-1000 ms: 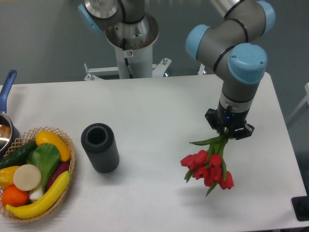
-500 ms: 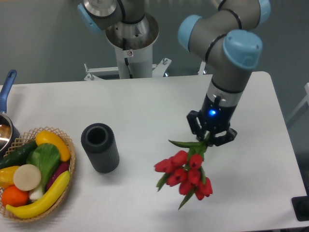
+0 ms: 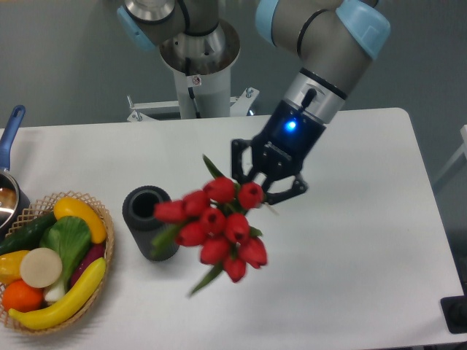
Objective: Insert the flowers into the vase
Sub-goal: 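Lower the tulip stems into the black vase opening, then push the tulips deeper into the vase, holding the stems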
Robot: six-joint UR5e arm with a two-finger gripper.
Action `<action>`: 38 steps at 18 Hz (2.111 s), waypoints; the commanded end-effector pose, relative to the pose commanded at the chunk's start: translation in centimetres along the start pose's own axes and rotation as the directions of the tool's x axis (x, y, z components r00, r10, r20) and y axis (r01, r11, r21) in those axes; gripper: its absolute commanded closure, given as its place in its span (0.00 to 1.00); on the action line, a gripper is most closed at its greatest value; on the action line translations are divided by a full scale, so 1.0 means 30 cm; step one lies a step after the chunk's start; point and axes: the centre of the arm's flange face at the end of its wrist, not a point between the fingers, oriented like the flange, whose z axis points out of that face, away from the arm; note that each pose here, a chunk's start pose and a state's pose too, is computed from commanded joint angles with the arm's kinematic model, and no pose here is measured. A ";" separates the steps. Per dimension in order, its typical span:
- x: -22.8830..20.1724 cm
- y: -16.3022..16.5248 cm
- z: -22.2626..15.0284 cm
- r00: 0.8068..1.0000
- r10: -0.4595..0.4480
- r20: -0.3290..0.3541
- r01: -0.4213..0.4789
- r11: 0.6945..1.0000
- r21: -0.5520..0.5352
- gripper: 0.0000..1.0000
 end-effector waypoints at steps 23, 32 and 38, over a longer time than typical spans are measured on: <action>0.214 0.252 0.190 0.976 0.092 -0.200 -0.038 0.965 0.259 0.96; 0.216 0.367 0.231 0.974 0.102 -0.203 -0.049 0.966 0.253 0.93; 0.211 0.525 0.301 0.970 0.106 -0.219 -0.050 0.967 0.248 0.85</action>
